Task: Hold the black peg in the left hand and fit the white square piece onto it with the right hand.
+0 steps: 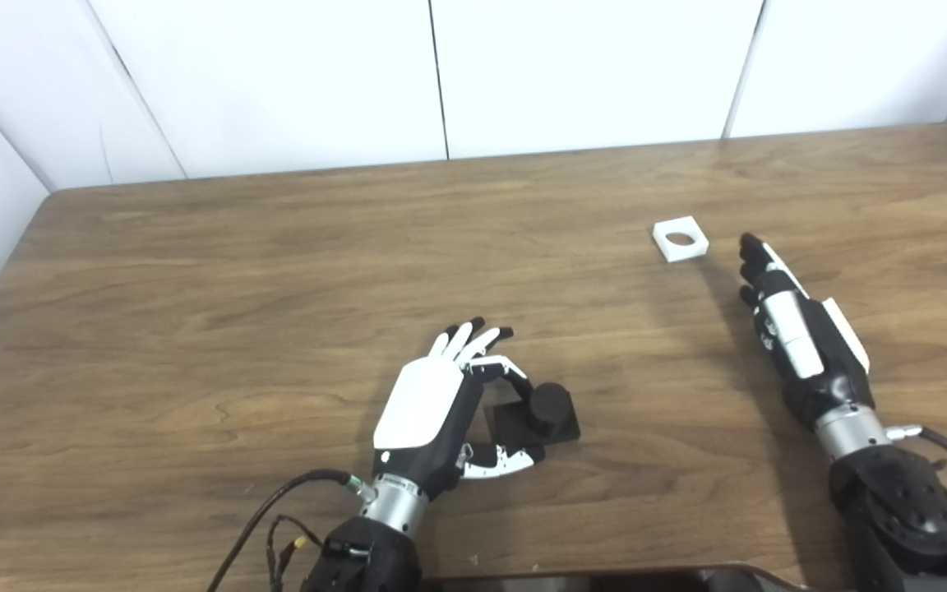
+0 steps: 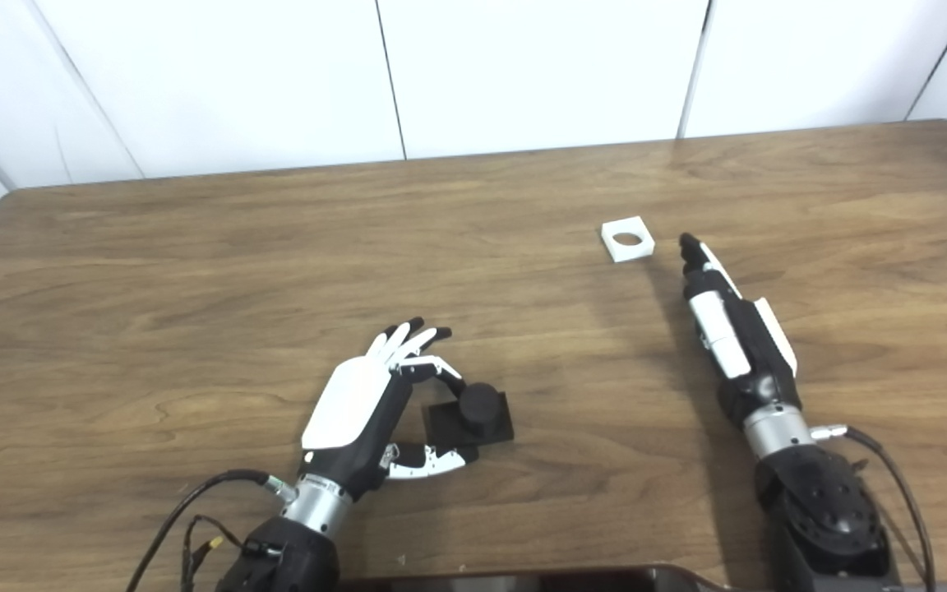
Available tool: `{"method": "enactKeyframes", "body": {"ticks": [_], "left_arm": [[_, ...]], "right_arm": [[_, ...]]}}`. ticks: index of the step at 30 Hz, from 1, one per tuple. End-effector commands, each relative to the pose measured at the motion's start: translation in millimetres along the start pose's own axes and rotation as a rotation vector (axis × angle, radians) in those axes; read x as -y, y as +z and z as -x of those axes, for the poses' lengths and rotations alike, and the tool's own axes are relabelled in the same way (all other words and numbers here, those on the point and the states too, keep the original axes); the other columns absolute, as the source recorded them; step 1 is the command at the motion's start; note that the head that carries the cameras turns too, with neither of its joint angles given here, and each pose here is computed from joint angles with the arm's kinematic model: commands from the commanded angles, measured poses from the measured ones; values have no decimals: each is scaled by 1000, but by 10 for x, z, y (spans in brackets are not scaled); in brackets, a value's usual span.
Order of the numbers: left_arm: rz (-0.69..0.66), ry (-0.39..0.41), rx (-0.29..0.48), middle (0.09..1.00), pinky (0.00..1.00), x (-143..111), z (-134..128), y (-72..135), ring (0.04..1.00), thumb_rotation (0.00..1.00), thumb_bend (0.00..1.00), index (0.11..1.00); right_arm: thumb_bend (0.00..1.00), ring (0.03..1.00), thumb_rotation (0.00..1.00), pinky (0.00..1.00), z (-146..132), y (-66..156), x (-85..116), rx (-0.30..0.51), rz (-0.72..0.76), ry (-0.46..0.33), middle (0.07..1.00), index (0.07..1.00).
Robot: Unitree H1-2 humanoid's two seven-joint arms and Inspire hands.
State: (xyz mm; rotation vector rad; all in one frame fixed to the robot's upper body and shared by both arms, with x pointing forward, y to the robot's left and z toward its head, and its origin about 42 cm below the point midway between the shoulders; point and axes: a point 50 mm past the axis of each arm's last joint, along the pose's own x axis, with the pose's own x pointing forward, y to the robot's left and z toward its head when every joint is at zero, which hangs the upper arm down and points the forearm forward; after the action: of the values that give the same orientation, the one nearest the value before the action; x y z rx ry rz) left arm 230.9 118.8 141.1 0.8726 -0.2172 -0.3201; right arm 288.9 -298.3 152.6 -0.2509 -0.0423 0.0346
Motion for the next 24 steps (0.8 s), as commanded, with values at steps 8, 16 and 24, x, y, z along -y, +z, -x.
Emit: {"method": "enactKeyframes", "body": {"ticks": [8, 16, 24], "left_arm": [[-22, -17, 7, 913, 1000, 35, 5, -4, 985, 65, 506, 495], [-27, -15, 2, 911, 1000, 39, 17, 3, 983, 65, 505, 495], [-14, -16, 3, 916, 1000, 58, 23, -3, 989, 66, 504, 495]], "right_arm": [[852, 951, 384, 1000, -553, 781, 175, 207, 424, -18, 924, 787], [885, 951, 329, 885, -855, 900, 254, 195, 634, 12, 935, 735], [933, 980, 314, 900, -1170, 874, 321, 165, 777, 85, 933, 714]]}}
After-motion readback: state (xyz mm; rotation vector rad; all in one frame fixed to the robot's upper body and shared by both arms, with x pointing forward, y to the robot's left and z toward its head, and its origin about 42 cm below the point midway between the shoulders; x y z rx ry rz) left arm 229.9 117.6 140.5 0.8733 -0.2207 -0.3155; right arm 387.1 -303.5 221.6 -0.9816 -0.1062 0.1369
